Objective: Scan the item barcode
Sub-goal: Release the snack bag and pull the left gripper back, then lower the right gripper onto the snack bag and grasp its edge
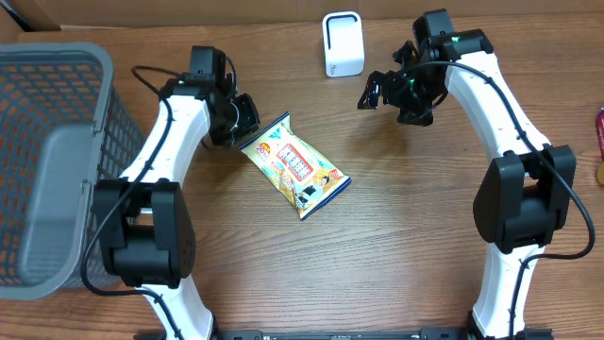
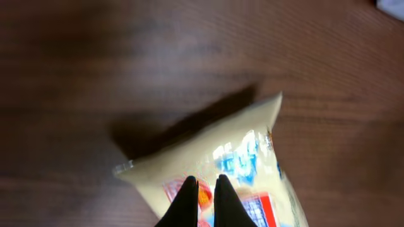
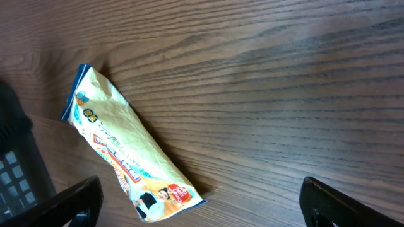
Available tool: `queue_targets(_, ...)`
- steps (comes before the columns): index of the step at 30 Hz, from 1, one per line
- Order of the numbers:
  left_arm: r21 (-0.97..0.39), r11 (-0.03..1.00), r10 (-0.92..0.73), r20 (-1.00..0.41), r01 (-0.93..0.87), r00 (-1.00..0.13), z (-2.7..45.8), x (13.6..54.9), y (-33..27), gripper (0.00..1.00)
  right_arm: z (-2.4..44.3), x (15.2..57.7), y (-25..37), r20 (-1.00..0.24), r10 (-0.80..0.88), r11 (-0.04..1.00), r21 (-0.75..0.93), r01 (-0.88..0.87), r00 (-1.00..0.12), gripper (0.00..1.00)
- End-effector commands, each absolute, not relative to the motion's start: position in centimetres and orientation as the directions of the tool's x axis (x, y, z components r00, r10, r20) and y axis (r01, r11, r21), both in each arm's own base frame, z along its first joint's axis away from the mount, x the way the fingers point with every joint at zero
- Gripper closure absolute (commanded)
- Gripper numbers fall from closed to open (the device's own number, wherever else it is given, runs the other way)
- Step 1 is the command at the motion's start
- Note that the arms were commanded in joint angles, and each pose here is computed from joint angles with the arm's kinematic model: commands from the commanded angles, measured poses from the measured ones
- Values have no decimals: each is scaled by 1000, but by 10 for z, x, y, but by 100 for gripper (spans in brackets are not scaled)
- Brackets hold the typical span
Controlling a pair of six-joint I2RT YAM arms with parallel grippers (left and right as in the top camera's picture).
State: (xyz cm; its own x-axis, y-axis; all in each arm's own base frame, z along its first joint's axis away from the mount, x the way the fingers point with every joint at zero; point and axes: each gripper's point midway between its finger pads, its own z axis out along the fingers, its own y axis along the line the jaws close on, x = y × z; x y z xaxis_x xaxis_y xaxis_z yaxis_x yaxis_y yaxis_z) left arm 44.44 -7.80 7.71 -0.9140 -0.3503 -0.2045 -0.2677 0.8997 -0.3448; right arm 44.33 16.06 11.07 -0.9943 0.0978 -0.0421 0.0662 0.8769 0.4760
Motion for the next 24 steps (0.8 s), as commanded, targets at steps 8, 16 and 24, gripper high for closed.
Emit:
queue_targets(8, -183, 983, -29, -155, 0, -987, 2, 425, -112, 96, 112, 443, 159, -47, 95, 880, 471, 61, -994, 0)
queue_targets(16, -166, 985, 50, 48, 41, -998, -11, 370, -136, 96, 112, 439, 160, -27, 92, 875, 480, 68, -995, 0)
queue_targets(24, -189, 963, -154, 203, -193, -967, 3, 350, -139, 96, 112, 415, 166, 65, 63, 869, 487, 86, -996, 0)
